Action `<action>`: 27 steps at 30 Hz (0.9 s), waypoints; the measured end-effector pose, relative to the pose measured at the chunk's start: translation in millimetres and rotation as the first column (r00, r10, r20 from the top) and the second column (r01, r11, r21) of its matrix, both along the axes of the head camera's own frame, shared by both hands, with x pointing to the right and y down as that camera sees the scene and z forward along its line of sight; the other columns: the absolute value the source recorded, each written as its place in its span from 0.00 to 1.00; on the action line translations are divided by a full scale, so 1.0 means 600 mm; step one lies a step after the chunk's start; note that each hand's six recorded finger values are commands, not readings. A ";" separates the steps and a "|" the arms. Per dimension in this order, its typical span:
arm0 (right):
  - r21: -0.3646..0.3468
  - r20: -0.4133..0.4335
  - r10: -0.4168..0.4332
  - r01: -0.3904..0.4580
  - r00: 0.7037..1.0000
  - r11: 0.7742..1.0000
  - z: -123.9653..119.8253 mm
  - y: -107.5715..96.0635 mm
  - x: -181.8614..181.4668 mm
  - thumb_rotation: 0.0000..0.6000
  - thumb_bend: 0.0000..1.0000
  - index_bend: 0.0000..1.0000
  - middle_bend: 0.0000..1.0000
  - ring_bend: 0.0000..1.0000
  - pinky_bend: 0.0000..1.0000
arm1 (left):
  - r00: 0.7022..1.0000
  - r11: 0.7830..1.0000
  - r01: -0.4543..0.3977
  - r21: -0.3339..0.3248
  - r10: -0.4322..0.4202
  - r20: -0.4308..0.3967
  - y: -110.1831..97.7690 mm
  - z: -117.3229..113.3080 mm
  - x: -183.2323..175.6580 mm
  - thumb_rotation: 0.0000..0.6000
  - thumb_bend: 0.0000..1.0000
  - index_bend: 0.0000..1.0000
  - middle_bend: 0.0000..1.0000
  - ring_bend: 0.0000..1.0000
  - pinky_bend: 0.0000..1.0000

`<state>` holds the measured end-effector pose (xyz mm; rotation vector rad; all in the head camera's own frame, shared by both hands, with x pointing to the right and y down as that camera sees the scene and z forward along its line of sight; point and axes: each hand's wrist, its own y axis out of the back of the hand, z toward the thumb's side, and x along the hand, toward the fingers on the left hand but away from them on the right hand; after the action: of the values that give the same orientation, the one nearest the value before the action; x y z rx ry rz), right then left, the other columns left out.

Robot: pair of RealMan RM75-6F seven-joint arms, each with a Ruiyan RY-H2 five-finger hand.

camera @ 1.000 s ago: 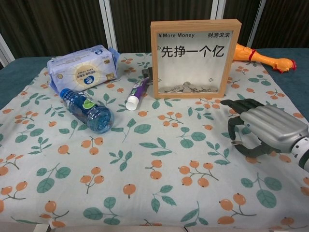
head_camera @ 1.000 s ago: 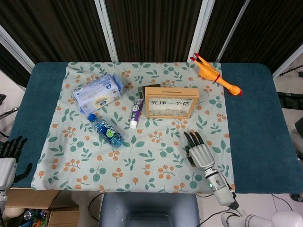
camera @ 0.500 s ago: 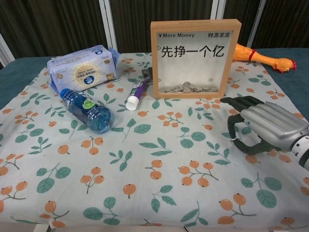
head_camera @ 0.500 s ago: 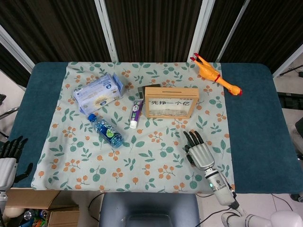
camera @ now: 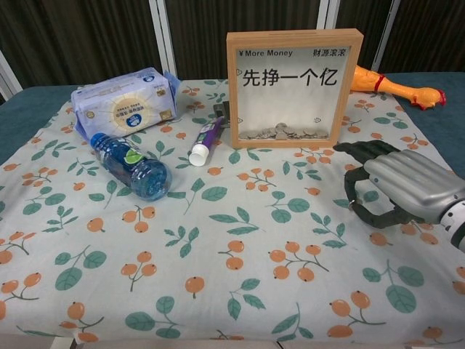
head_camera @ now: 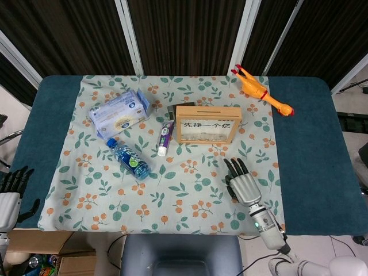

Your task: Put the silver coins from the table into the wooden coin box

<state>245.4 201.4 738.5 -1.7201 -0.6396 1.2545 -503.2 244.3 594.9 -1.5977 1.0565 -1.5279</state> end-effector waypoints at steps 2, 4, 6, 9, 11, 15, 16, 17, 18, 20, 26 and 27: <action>0.018 0.012 0.007 -0.008 1.000 1.000 -0.009 -0.008 0.000 1.00 0.61 0.70 0.15 0.00 0.00 | 1.000 1.000 0.001 0.002 -0.001 0.000 0.000 -0.001 0.000 1.00 0.37 0.00 0.00 0.00 0.00; 0.045 0.029 0.016 -0.017 0.999 0.999 -0.022 -0.020 -0.001 1.00 0.61 0.71 0.15 0.00 0.00 | 1.000 1.000 0.003 0.005 -0.003 -0.001 -0.001 -0.002 -0.001 1.00 0.37 0.00 0.00 0.00 0.00; 0.074 0.048 0.024 -0.027 0.999 0.997 -0.037 -0.035 -0.003 1.00 0.61 0.71 0.15 0.00 0.00 | 1.000 1.000 0.005 0.007 -0.005 -0.002 -0.001 -0.003 -0.001 1.00 0.37 0.00 0.00 0.00 0.00; 0.132 0.089 0.043 -0.054 0.995 0.990 -0.069 -0.068 -0.009 1.00 0.61 0.71 0.16 0.00 0.00 | 1.000 1.000 0.005 0.012 -0.005 -0.008 -0.001 -0.005 0.000 1.00 0.37 0.00 0.00 0.00 0.00; 0.176 0.120 0.060 -0.081 0.991 0.981 -0.097 -0.097 -0.015 1.00 0.61 0.71 0.16 0.00 0.00 | 1.000 1.000 0.004 0.015 -0.004 -0.011 -0.002 -0.005 0.001 1.00 0.38 0.00 0.00 0.00 0.00; 0.260 0.165 0.103 -0.144 0.981 0.955 -0.151 -0.164 -0.022 1.00 0.61 0.72 0.16 0.00 0.00 | 1.000 1.000 0.001 0.021 -0.001 -0.012 -0.002 -0.010 0.000 1.00 0.38 0.00 0.00 0.00 0.00; 0.280 0.176 0.118 -0.164 0.977 0.946 -0.167 -0.186 -0.024 1.00 0.61 0.72 0.16 0.00 0.00 | 1.000 1.000 0.001 0.023 -0.001 -0.012 -0.002 -0.011 0.000 1.00 0.38 0.00 0.00 0.00 0.00; 0.293 0.185 0.129 -0.180 0.974 0.939 -0.178 -0.202 -0.026 1.00 0.61 0.72 0.16 0.00 0.00 | 1.000 1.000 0.001 0.025 0.000 -0.013 -0.003 -0.012 0.000 1.00 0.38 0.00 0.00 0.00 0.00; 0.304 0.193 0.138 -0.193 0.971 0.933 -0.189 -0.218 -0.030 1.00 0.61 0.72 0.16 0.00 0.00 | 1.000 1.000 0.001 0.026 0.000 -0.013 -0.003 -0.013 -0.001 1.00 0.38 0.00 0.00 0.00 0.00; 0.326 0.213 0.152 -0.217 0.965 0.920 -0.213 -0.253 -0.042 1.00 0.61 0.72 0.16 0.00 0.00 | 1.000 1.000 0.001 0.028 -0.001 -0.014 -0.003 -0.015 -0.001 1.00 0.38 0.00 0.00 0.00 0.00; 0.352 0.222 0.164 -0.236 0.961 0.906 -0.252 -0.322 -0.085 1.00 0.61 0.73 0.16 0.00 0.00 | 1.000 1.000 0.003 0.028 -0.002 -0.016 -0.004 -0.017 -0.002 1.00 0.37 0.00 0.00 0.00 0.00; 0.348 0.218 0.167 -0.236 0.962 0.907 -0.252 -0.329 -0.091 1.00 0.61 0.73 0.16 0.00 0.00 | 1.000 1.000 0.003 0.028 -0.002 -0.016 -0.004 -0.017 -0.001 1.00 0.37 0.00 0.00 0.00 0.00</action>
<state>190.9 4.2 587.4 -1.4854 -1.1166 1.0350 -504.1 242.0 584.6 -1.5925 1.0842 -1.4978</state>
